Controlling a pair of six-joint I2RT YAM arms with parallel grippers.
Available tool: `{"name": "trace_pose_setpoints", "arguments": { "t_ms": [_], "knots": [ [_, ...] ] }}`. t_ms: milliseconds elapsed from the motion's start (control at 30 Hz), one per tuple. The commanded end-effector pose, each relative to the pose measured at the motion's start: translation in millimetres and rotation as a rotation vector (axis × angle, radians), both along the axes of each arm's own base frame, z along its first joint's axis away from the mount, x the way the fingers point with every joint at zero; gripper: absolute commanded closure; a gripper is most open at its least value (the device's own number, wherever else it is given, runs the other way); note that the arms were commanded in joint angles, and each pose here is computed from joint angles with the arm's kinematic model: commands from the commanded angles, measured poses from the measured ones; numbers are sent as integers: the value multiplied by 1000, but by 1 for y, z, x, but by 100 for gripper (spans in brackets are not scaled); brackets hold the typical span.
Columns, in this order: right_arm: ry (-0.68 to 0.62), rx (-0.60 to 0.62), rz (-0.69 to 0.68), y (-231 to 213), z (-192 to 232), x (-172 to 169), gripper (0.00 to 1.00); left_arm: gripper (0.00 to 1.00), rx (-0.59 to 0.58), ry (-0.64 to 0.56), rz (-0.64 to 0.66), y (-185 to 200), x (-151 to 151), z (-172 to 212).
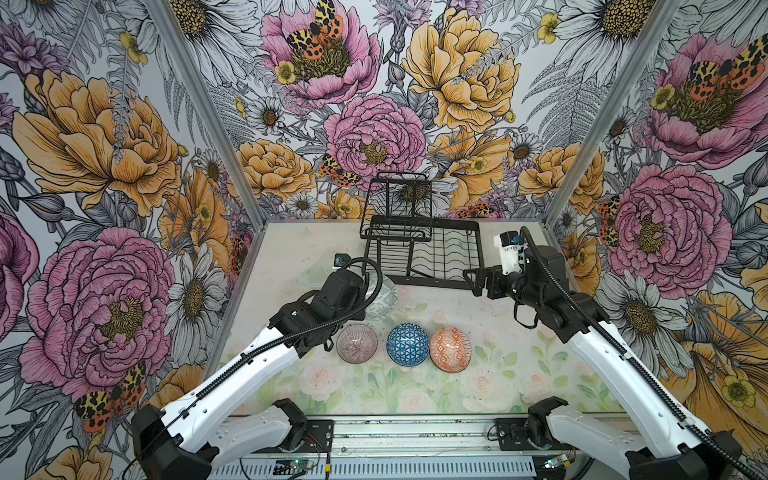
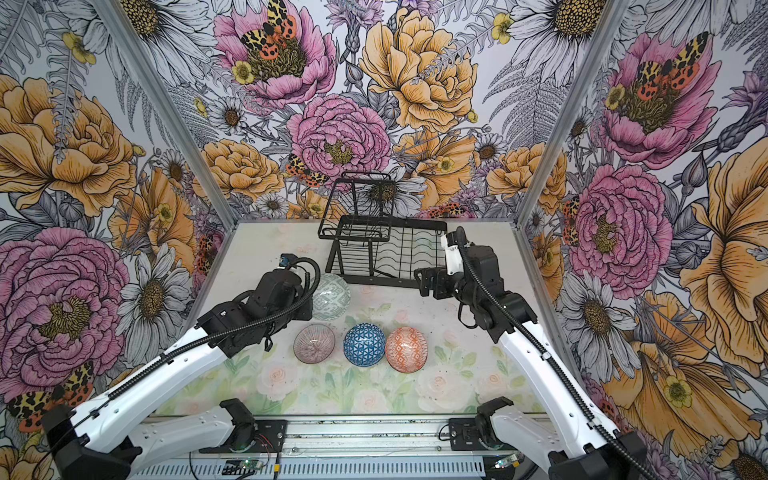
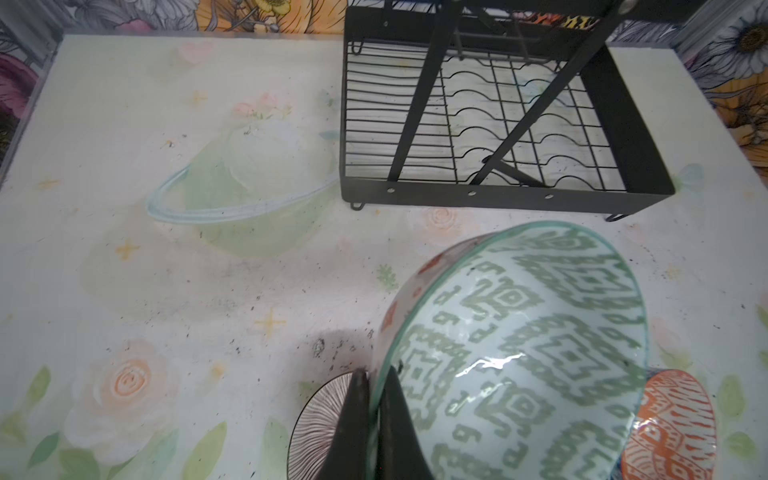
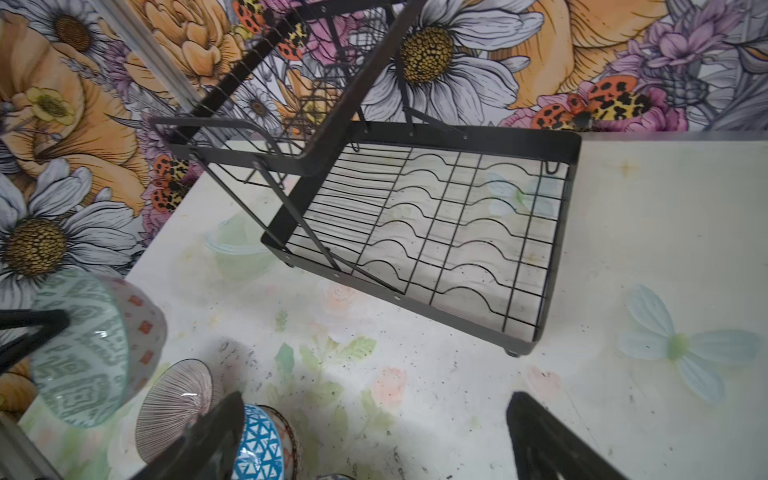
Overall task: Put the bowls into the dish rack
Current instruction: 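Lift the pale green bowl with the left gripper while the right arm reaches toward it, then close the right gripper on the pale green bowl while the left gripper opens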
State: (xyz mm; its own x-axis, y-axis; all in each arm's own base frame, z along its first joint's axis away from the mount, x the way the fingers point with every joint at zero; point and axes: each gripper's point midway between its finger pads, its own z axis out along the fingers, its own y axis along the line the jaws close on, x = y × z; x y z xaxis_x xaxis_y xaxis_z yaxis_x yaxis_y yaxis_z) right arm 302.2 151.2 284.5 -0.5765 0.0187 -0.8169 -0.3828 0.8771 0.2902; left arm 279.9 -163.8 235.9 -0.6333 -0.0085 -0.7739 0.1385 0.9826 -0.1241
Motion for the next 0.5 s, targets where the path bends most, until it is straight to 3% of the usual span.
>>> {"name": "trace_pose_setpoints", "arguments": {
  "t_ms": [0, 467],
  "knots": [
    [-23, 55, 47, 23, 24, -5, 0, 100, -105, -129, -93, -40, 24, 26],
    [34, -46, 9, 83, 0, 13, 1, 100, -186, -222, -235, -113, 52, 45]
  ]
}}
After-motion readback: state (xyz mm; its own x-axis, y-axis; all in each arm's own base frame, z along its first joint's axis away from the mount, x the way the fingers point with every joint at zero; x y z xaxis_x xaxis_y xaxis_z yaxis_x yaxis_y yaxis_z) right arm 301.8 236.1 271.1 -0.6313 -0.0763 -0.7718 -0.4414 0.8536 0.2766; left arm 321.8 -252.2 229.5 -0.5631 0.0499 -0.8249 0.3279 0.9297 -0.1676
